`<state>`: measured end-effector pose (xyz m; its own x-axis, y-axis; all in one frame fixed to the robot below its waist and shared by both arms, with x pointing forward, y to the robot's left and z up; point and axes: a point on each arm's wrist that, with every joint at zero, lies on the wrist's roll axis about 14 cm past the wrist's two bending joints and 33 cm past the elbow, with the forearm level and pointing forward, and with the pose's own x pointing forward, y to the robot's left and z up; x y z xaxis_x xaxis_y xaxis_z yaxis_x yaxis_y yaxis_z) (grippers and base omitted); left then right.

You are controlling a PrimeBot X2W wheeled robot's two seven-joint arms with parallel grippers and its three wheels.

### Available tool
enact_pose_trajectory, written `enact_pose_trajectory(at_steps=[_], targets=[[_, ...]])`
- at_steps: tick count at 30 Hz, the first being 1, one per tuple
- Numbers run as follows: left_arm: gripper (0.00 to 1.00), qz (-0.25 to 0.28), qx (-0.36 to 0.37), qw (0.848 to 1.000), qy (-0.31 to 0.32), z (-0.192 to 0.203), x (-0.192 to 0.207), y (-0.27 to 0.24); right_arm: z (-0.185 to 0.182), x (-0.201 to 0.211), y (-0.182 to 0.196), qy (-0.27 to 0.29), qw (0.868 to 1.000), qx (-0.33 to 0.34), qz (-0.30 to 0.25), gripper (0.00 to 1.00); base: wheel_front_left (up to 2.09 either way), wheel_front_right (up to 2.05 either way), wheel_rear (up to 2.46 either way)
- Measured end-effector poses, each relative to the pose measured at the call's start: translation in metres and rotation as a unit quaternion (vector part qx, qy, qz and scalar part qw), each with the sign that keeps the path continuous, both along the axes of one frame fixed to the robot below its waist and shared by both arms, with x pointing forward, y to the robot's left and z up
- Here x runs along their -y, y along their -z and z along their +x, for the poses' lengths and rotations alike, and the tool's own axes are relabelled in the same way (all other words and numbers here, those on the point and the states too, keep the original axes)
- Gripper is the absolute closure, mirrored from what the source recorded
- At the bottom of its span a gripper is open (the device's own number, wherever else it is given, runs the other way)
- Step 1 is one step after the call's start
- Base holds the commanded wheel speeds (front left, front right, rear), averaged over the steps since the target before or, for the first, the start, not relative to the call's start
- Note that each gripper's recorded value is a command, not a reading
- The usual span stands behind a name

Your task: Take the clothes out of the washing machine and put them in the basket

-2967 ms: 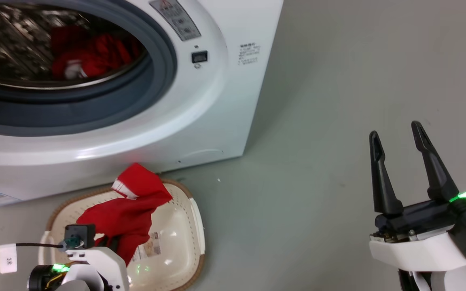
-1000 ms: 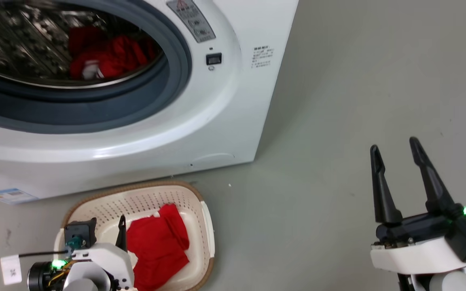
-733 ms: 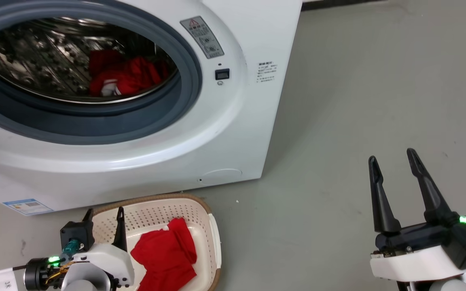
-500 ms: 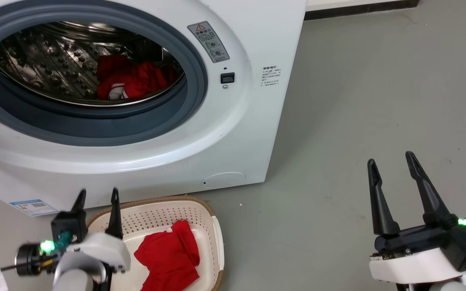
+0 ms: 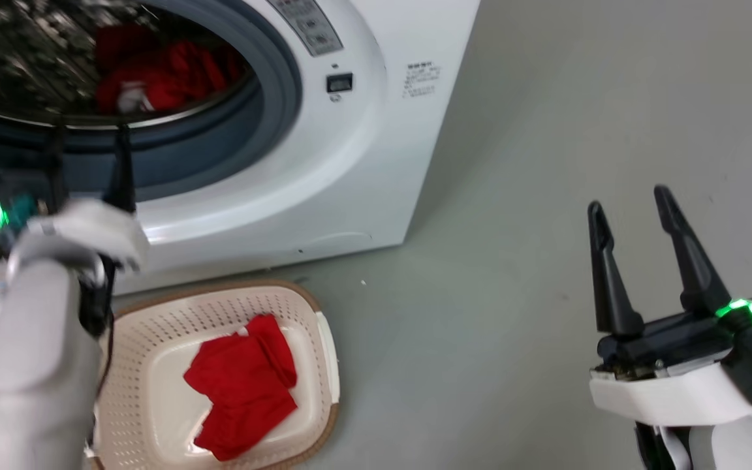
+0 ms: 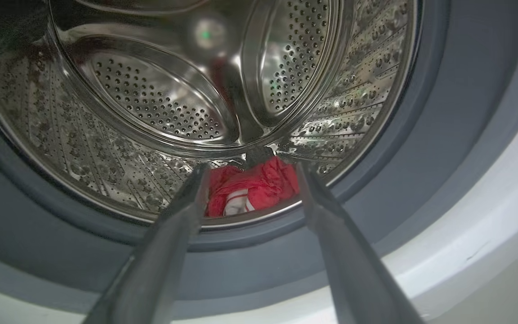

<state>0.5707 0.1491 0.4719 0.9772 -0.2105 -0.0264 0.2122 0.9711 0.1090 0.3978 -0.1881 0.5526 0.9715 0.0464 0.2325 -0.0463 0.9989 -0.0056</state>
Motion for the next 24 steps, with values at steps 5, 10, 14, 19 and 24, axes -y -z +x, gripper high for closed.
enact_pose_trajectory(at_steps=[5, 10, 14, 19, 24], targets=[[0.00, 0.011, -0.028, 1.000, 0.009, 0.048, 0.008, 0.008, 0.016, 0.003, 0.007, 0.001, 1.000, -0.005, 0.004, 0.00, 0.00, 0.00, 0.00], [0.00, 0.026, -0.070, 0.997, 0.006, 0.093, 0.007, 0.024, 0.031, 0.006, 0.018, 0.003, 1.000, -0.015, 0.012, 0.00, 0.00, 0.00, 0.00], [0.00, 0.043, -0.100, 0.994, 0.010, 0.128, 0.012, 0.032, 0.043, 0.009, 0.030, 0.005, 1.000, -0.027, 0.013, 0.00, 0.00, 0.00, 0.00], [0.00, 0.068, -0.189, 0.980, 0.011, 0.155, 0.017, 0.066, 0.055, 0.015, 0.044, 0.010, 0.999, -0.039, 0.012, 0.00, 0.00, 0.00, 0.00], [0.00, 0.078, -0.266, 0.961, 0.010, 0.173, 0.024, 0.094, 0.066, 0.023, 0.056, 0.019, 0.999, -0.047, 0.011, 0.00, 0.00, 0.00, 0.00]])
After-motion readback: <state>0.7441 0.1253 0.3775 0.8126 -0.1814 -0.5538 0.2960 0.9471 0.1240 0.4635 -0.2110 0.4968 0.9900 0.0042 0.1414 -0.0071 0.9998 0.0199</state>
